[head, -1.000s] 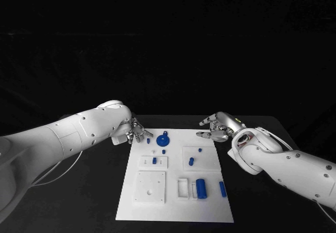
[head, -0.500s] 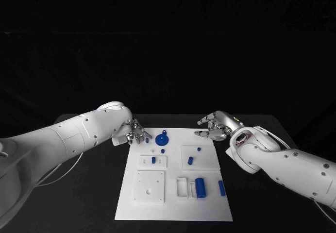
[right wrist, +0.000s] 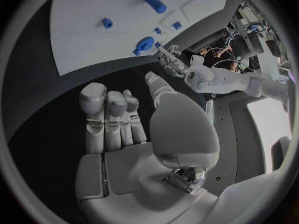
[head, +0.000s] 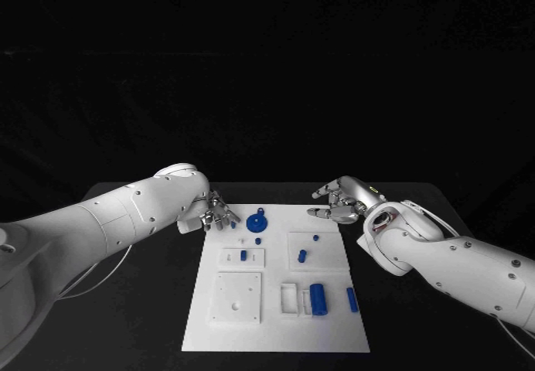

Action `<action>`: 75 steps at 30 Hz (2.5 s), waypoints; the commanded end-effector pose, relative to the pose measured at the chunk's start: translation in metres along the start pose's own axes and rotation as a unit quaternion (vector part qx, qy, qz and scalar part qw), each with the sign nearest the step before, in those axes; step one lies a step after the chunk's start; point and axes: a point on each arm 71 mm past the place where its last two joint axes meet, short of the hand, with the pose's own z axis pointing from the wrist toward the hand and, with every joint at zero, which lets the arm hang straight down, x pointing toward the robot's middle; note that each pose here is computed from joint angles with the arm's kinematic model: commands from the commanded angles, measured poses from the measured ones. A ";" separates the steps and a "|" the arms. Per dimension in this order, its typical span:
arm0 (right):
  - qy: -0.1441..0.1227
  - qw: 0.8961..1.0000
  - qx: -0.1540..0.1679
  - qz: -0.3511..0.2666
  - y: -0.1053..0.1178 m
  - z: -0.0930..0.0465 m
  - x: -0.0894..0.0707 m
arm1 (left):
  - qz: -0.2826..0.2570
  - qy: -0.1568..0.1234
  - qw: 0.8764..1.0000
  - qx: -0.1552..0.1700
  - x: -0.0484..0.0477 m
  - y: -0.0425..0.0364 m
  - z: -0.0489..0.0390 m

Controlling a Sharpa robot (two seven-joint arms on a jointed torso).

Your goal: Assemble the parts on the task board

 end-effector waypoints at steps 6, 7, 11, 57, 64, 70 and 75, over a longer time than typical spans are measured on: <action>-0.004 1.000 -0.005 0.000 0.002 0.000 0.000 | 0.009 -0.007 1.000 0.008 0.0018 -0.0034 0.0016; -0.004 1.000 -0.005 0.000 0.002 0.000 0.000 | 0.010 -0.006 1.000 0.008 0.0024 -0.0038 0.0019; -0.004 1.000 -0.005 0.001 0.002 0.000 0.000 | 0.012 -0.004 1.000 0.008 0.0031 -0.0040 0.0025; -0.003 1.000 -0.002 0.001 0.002 0.002 0.001 | 0.004 -0.005 1.000 0.013 0.0049 -0.0040 0.0032; -0.004 1.000 -0.001 0.000 0.001 0.001 0.001 | -0.007 -0.024 1.000 0.008 0.0043 0.0009 -0.0007; -0.004 1.000 0.004 -0.002 -0.003 0.001 -0.001 | -0.018 -0.040 0.999 0.011 0.0051 0.0056 -0.0128; -0.005 1.000 0.008 -0.004 -0.007 0.001 -0.001 | -0.022 -0.041 0.999 0.017 0.0107 0.0105 -0.0278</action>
